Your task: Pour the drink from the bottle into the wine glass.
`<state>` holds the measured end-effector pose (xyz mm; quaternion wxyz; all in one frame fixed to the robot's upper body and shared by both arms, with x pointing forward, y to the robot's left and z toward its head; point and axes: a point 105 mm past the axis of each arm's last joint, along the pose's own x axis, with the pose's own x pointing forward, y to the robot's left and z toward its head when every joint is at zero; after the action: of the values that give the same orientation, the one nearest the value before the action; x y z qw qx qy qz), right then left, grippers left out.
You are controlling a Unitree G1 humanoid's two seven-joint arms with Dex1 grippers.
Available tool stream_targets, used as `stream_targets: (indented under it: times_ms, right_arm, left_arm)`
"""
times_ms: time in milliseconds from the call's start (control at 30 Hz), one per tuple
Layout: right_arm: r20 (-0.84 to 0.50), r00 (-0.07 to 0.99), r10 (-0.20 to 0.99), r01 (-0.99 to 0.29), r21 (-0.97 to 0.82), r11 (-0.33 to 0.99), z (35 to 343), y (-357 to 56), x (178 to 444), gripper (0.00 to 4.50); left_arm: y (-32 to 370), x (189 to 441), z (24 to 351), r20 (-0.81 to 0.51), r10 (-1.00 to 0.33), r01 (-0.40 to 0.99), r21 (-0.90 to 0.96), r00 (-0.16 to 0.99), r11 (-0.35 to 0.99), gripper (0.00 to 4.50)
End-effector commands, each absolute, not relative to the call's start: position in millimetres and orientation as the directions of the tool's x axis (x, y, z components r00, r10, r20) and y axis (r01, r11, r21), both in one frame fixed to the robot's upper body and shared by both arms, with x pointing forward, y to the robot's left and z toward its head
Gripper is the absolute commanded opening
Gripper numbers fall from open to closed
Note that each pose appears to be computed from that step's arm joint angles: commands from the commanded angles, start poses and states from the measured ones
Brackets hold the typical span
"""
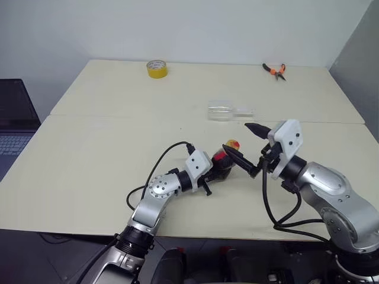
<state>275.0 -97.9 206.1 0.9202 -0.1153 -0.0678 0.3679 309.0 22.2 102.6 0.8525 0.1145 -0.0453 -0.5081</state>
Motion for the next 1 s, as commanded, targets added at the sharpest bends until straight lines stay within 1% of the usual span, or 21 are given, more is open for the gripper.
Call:
stream_targets:
  times_ms: [33,167,233,333,500,700,867,1000]
  right_arm:
    - [0.026,0.741,0.671,-0.637,-0.291,0.714,211,-118,266,4.5]
    - [-0.014,0.708,0.706,-0.682,-0.27,0.679,208,-121,254,4.5]
    - [-0.033,0.668,0.744,-0.726,-0.247,0.641,208,-117,245,4.5]
    - [-0.024,0.635,0.772,-0.756,-0.225,0.615,213,-112,239,4.5]
    - [0.054,0.652,0.756,-0.727,-0.238,0.644,226,-94,253,4.5]
    - [0.057,0.681,0.73,-0.691,-0.28,0.666,223,-83,267,4.5]
    - [0.05,0.705,0.707,-0.664,-0.303,0.684,220,-87,273,4.5]
    - [0.035,0.755,0.654,-0.616,-0.304,0.727,215,-103,280,4.5]
  left_arm:
    - [20,308,123,0.033,-0.886,0.844,0.289,0.463,0.452,0.74]
    - [22,308,123,0.032,-0.885,0.843,0.29,0.465,0.454,0.73]
    - [23,307,123,0.031,-0.885,0.843,0.291,0.465,0.453,0.72]
    - [23,307,123,0.029,-0.885,0.842,0.293,0.465,0.452,0.72]
    - [22,307,124,0.029,-0.886,0.842,0.295,0.464,0.451,0.72]
    - [21,308,125,0.03,-0.886,0.842,0.296,0.463,0.45,0.69]
    - [20,308,126,0.031,-0.886,0.843,0.297,0.462,0.45,0.69]
    - [20,307,126,0.031,-0.886,0.843,0.296,0.463,0.45,0.69]
